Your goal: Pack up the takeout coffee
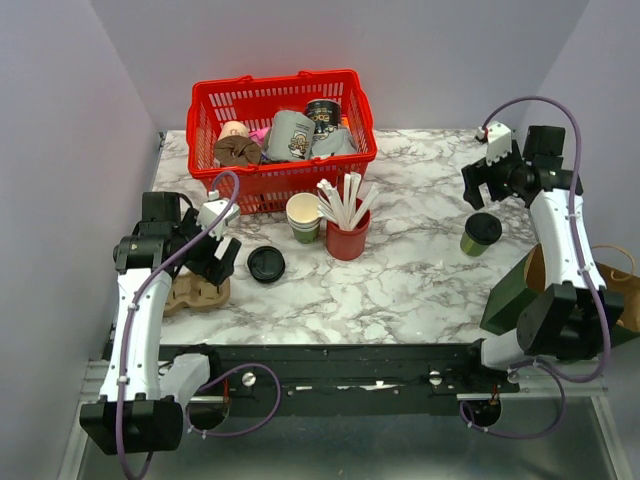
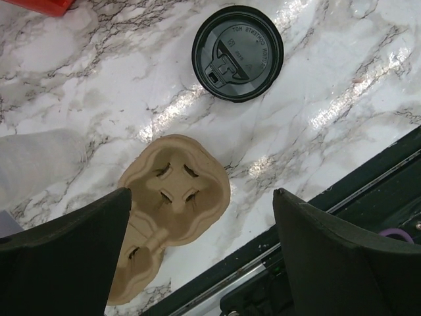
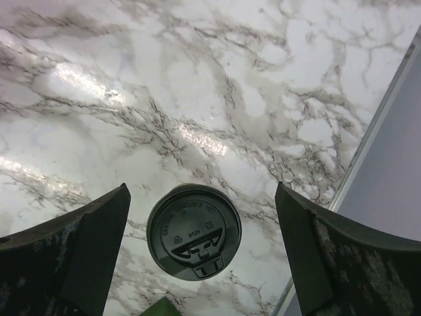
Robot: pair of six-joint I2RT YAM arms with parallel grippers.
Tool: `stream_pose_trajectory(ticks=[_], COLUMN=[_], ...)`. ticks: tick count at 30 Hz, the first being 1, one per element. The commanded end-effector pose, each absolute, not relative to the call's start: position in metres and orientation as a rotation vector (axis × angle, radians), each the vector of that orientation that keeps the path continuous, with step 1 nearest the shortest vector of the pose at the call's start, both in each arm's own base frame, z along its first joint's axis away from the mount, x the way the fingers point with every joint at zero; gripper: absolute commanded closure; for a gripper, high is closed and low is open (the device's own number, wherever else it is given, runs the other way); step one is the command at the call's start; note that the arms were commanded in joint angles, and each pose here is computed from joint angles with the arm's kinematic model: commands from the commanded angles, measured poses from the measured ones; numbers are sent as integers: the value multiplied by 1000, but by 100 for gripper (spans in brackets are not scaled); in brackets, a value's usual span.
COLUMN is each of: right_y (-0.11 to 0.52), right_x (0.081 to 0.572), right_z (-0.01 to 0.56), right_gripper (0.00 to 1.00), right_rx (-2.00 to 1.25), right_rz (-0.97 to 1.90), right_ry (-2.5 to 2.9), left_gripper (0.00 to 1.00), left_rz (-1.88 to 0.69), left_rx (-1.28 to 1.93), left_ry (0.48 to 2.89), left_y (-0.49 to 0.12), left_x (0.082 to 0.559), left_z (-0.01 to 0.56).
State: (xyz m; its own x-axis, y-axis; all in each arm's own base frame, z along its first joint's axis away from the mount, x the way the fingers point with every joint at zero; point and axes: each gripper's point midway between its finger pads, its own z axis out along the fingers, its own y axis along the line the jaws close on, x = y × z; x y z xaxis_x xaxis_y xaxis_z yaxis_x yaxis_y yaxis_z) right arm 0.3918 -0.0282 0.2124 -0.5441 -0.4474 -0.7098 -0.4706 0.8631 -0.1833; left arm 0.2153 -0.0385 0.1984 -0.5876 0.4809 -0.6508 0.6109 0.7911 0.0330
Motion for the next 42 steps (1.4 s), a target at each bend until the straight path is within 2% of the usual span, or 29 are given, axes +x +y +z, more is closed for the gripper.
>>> stream_pose_trajectory(ticks=[1, 5, 8, 11, 14, 19, 24, 31, 36, 42], right_y=[6, 47, 74, 74, 59, -11, -74, -82, -89, -99], right_x=[379, 345, 314, 290, 280, 264, 234, 195, 160, 125], right_z=[259, 264, 255, 247, 253, 243, 272, 330, 348, 292], right_gripper=[0, 2, 6, 8, 9, 13, 19, 20, 21, 25], right_rx=[-731, -903, -1137, -1294, -1201, -968, -543, -364, -412, -666], right_rz=[122, 229, 222, 118, 51, -304, -455, -535, -647, -738], right_ry=[2095, 2102, 2078, 2072, 2169, 2455, 2614, 2524, 2425, 2553], left_gripper=[4, 5, 5, 5, 6, 6, 6, 6, 6, 6], left_rz=[-314, -433, -492, -496, -483, -522, -596, -650, -687, -692], left_rx=[809, 834, 866, 948, 976, 993, 999, 993, 993, 1020], left_ry=[2303, 2237, 2183, 2151, 2145, 2103, 2049, 1992, 1978, 1967], left_y=[-46, -69, -81, -93, -101, -123, -144, -157, -163, -165], left_x=[225, 244, 255, 263, 273, 276, 274, 275, 279, 284], left_z=[194, 199, 204, 200, 192, 187, 194, 197, 191, 187])
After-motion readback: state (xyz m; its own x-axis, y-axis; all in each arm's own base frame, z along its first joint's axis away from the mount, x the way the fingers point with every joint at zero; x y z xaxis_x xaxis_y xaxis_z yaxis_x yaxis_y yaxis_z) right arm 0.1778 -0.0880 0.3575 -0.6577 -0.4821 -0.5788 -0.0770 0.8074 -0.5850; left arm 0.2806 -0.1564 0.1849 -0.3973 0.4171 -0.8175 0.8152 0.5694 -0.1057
